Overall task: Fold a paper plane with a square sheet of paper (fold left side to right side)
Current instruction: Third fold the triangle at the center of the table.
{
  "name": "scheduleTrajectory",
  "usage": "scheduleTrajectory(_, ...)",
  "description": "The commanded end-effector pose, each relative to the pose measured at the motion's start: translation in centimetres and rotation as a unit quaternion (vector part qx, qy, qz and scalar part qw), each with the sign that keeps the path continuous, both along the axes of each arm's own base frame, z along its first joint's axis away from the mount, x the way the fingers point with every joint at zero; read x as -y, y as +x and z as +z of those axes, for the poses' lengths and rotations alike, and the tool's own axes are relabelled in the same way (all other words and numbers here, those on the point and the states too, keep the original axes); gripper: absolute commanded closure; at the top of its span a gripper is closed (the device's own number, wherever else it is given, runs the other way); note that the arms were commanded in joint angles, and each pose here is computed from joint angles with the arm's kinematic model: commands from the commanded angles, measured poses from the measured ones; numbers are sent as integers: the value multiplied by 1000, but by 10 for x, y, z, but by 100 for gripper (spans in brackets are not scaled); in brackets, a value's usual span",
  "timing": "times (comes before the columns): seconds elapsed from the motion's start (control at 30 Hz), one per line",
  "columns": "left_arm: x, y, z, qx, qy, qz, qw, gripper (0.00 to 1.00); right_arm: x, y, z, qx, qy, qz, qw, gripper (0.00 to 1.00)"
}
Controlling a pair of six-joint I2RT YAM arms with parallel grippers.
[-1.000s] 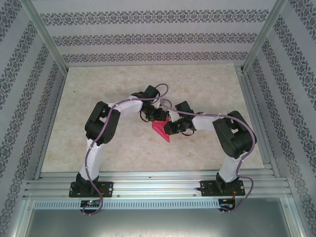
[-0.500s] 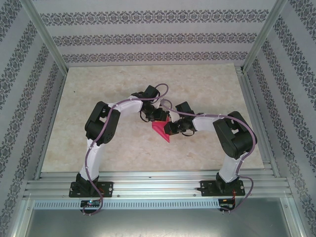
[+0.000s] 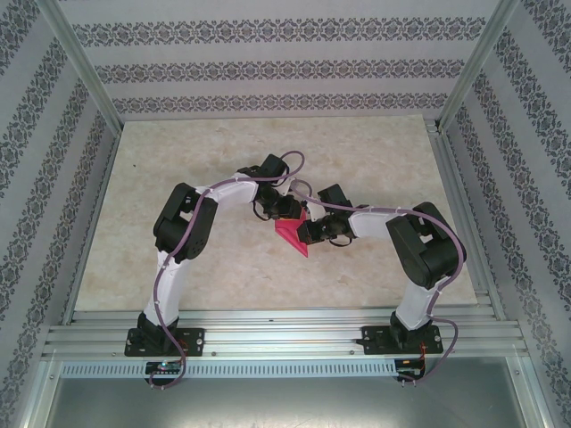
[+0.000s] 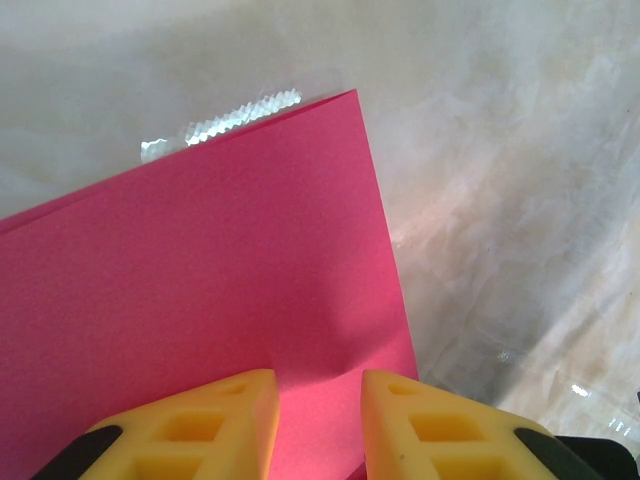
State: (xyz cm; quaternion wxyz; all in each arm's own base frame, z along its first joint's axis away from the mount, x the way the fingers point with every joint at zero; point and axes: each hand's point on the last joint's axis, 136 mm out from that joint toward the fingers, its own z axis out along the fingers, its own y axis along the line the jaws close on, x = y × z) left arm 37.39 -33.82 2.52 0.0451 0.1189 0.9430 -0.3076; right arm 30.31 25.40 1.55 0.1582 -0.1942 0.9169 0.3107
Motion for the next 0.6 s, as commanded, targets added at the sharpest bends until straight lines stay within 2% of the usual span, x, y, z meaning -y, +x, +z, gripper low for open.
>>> scheduleTrajectory(0.0, -2, -19, -32, -26, 41, -18, 999, 69, 8, 2, 1, 5, -10, -12, 1000, 100)
scheduleTrajectory(0.57, -2, -19, -33, -28, 43, -18, 999, 69, 7, 1, 11, 13, 1, -8, 1000, 100)
